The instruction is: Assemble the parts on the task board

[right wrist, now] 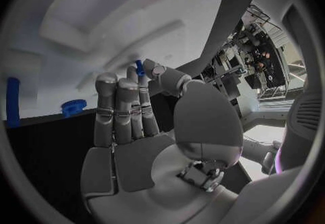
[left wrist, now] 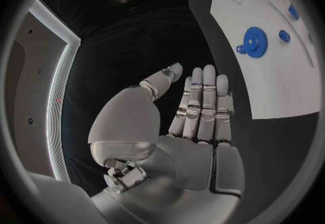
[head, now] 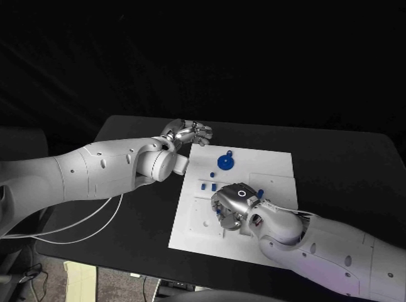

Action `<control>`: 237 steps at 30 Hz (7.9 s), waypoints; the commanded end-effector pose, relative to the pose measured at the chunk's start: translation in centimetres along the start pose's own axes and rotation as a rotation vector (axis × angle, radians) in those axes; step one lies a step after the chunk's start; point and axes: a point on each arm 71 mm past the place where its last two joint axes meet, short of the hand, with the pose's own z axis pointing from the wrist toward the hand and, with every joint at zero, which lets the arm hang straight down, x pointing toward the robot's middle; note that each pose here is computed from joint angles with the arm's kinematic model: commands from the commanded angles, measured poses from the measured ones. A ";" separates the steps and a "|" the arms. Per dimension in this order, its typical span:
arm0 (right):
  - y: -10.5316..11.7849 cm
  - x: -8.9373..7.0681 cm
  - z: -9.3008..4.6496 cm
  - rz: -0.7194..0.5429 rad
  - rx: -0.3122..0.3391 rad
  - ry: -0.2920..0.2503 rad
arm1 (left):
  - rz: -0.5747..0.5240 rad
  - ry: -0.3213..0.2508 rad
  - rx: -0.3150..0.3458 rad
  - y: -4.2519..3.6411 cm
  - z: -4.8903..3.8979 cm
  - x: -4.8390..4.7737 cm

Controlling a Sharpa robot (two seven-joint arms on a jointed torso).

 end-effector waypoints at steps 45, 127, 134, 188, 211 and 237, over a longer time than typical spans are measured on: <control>-7.2 -9.0 -5.5 0.101 0.130 -0.122 | -0.003 -0.009 0.000 -0.08 -0.17 -0.86; -10.3 -4.7 -4.8 -0.044 0.219 0.064 | -0.004 -0.004 -0.022 0.12 -0.24 -1.15; -10.3 -4.7 -4.9 -0.042 0.218 0.063 | -0.005 -0.004 -0.022 0.13 -0.24 -1.17; 1.2 -5.8 -1.6 0.081 -0.051 -0.106 | -0.005 0.000 -0.016 0.03 0.00 -0.58; 3.7 -1.8 -0.5 0.088 -0.094 -0.010 | -0.008 0.012 -0.016 -0.02 0.07 -0.07; 3.1 -0.1 -0.6 0.057 -0.068 0.021 | -0.007 0.011 -0.017 -0.01 0.10 -0.17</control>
